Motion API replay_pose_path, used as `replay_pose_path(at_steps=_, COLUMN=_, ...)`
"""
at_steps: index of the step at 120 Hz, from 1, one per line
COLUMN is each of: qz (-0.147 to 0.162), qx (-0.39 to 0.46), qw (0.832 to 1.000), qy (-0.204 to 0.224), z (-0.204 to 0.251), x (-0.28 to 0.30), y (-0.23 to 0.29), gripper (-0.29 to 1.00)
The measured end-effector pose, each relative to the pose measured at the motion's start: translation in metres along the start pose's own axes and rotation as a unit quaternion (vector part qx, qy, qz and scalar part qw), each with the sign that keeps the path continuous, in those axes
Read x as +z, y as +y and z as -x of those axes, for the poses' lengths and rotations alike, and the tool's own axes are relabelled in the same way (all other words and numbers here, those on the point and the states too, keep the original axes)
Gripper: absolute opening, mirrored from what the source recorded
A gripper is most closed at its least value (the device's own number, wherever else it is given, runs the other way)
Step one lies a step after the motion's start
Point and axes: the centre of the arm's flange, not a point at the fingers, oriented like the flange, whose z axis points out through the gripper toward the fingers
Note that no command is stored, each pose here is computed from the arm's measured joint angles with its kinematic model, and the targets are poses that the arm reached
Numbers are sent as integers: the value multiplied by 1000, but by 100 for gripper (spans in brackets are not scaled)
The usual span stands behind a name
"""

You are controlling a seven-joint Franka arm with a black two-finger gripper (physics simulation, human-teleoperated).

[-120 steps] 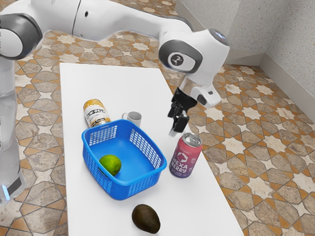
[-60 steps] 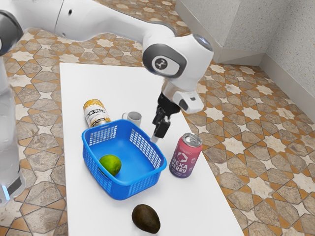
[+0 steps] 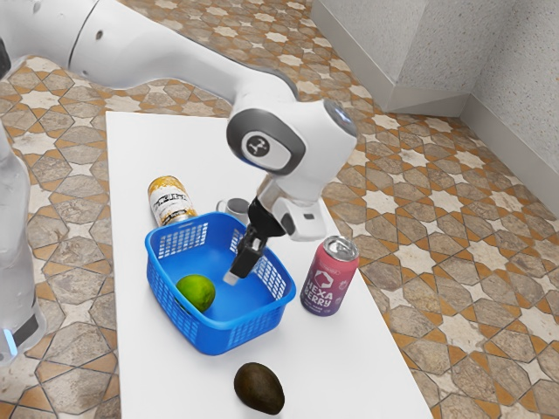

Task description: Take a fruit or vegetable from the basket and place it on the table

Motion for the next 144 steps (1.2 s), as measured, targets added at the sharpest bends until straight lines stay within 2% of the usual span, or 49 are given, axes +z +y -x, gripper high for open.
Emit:
replay_pose_path(at_steps=35, qz=3, qx=-4, qw=1000, qy=1, z=27, x=28, y=7, gripper=70)
replay_pose_path(at_steps=93, qz=18, qx=-3, qw=1000, qy=7, z=25, x=54, y=5, gripper=70)
replay_pose_path(at_steps=144, qz=38, qx=-6, qw=999, qy=-20, z=26, x=85, y=4, gripper=70)
